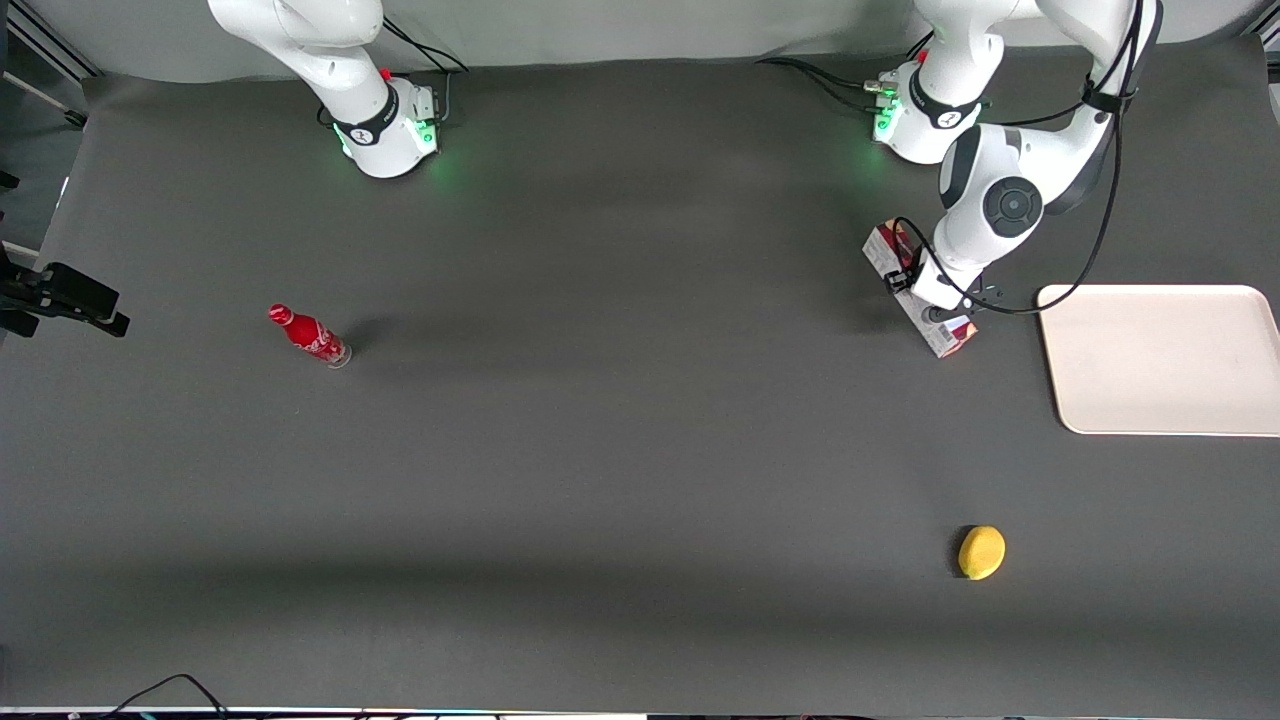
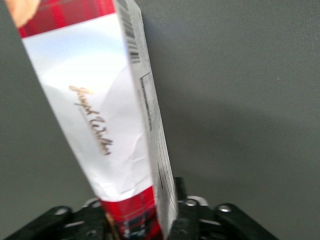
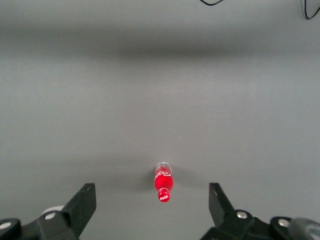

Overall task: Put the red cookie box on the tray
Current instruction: 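Lift the cookie box and carry it toward the white tray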

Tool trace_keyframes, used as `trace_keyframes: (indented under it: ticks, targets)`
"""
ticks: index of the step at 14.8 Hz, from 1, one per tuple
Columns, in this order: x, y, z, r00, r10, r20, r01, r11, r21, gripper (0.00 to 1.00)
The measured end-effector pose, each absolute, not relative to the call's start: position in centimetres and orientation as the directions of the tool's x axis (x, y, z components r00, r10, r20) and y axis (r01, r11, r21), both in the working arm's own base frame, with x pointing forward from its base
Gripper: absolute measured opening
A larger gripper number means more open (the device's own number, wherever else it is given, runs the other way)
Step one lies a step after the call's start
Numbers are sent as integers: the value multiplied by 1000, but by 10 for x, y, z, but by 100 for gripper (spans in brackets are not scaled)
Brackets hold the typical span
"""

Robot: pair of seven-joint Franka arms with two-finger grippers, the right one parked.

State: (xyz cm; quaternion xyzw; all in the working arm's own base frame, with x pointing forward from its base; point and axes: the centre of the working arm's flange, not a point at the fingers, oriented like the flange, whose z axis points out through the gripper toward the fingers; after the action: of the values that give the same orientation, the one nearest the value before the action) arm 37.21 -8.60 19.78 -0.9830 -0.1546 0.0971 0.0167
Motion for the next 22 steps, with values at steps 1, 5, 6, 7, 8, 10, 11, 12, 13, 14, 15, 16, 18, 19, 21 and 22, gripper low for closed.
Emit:
trace_keyframes:
  ticks: [1, 5, 6, 7, 8, 10, 11, 12, 13, 14, 15, 16, 18, 19, 21, 22]
  targets:
    - [372, -86, 198, 933, 307, -185, 301, -952, -63, 37]
    - [376, -87, 206, 932, 309, -192, 301, -951, -71, 17]
    - [382, -88, 215, 927, 309, -212, 298, -951, -84, 15]
    - [393, -90, 231, 921, 310, -236, 294, -951, -99, 13]
    - [407, -92, 254, 916, 311, -255, 291, -950, -112, 13]
    - [439, -94, 314, 906, 321, -276, 296, -946, -128, 13]
    - [452, -91, 347, 903, 326, -280, 298, -945, -139, 13]
    - [464, -85, 379, 902, 332, -277, 299, -941, -156, 13]
    - [475, -74, 411, 899, 343, -272, 304, -937, -174, 13]
    - [483, -60, 441, 900, 341, -272, 301, -937, -180, 13]
    - [490, -42, 467, 903, 329, -277, 290, -942, -171, 13]
    - [495, -18, 491, 909, 310, -279, 276, -948, -156, 13]
    - [501, 44, 526, 928, 257, -268, 227, -964, -140, 13]
    - [504, 78, 535, 938, 227, -261, 196, -971, -140, 13]
    - [509, 150, 538, 951, 150, -272, 117, -984, -133, 13]
    - [514, 185, 533, 954, 104, -282, 70, -989, -128, 13]
